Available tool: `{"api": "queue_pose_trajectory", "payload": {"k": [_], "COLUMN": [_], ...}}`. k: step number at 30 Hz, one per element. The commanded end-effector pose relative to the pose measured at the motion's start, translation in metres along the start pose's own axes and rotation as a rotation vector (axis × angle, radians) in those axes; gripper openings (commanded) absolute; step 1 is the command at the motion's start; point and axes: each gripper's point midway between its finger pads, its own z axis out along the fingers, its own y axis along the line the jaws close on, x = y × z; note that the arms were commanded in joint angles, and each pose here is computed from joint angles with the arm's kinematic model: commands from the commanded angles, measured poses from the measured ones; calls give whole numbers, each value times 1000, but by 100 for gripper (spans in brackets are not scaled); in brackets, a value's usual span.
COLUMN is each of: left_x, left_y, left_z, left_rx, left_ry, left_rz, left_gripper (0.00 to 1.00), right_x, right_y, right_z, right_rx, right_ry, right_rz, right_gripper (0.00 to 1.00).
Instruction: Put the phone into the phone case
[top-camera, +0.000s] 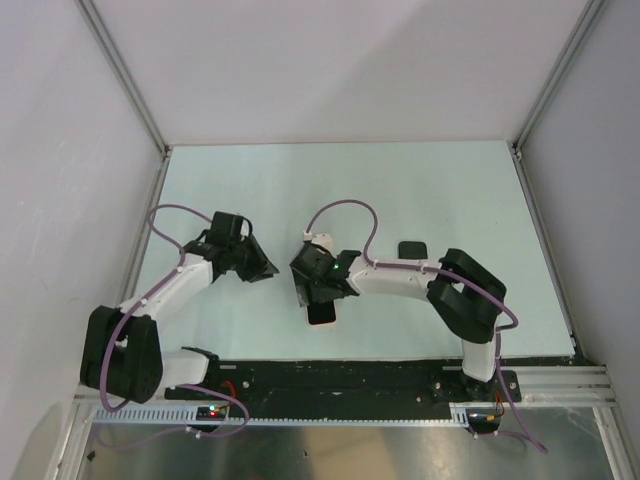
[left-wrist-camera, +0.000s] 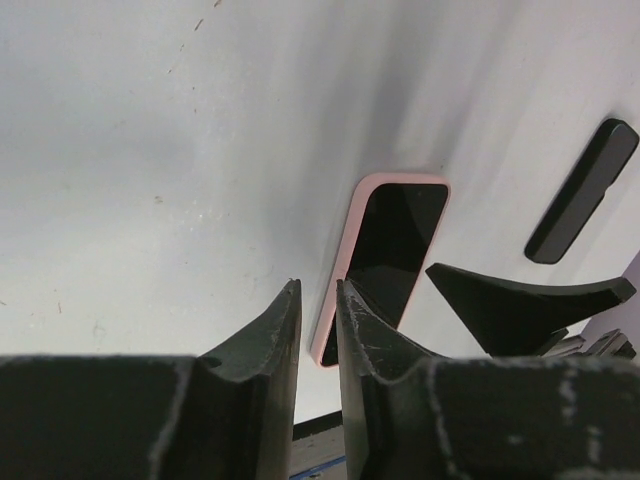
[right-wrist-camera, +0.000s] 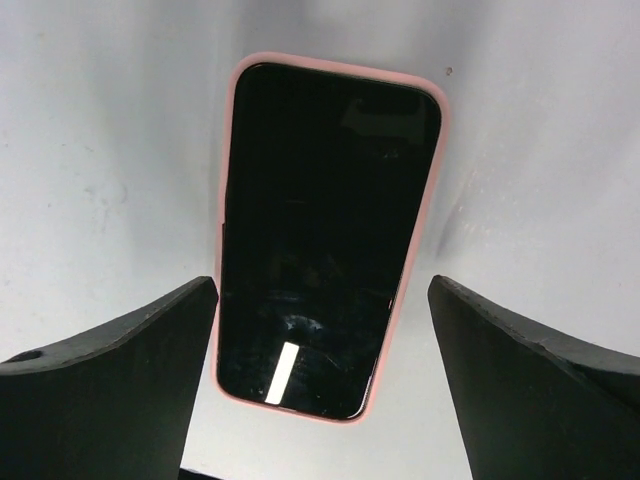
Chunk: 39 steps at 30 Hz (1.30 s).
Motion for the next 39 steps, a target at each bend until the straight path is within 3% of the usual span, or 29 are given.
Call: {"api": "queue_pose_trajectory", "payload": {"k": [1,10,15,17,19,22,24,39], "left_x": [-7,-4,-4,-4,-4,-5,-6,-9], "left_y": [-4,0,2,2,3,1,0,-2], "left_z": [-11,-9,-8,-7,-7,-7,-7,-6], "left_rx": [19,18,17,17,14,17,19,17], "left_ry": [-25,-7,0,1,4,2,1,-2], "left_rz": [45,47,43,42,41,41,40,32], "left_gripper": [25,24,24,24,24,24,24,23], "right_x": [-10,-2,6,8,8,3,-6,-45], "right_y": [0,8,4,0,-5,-16,-30,-162], "right_z": [-2,10,18,20,21,20,17,19], "right_rx": [76,127,162,178,188,197,205,297], "right_ry": [-34,-7,12,14,15,7,-7,-48], "right_rz": [-6,-38,-41,-36,-27,-3,24,161], "right_gripper": [94,98,92,85,68,34,25,21]}}
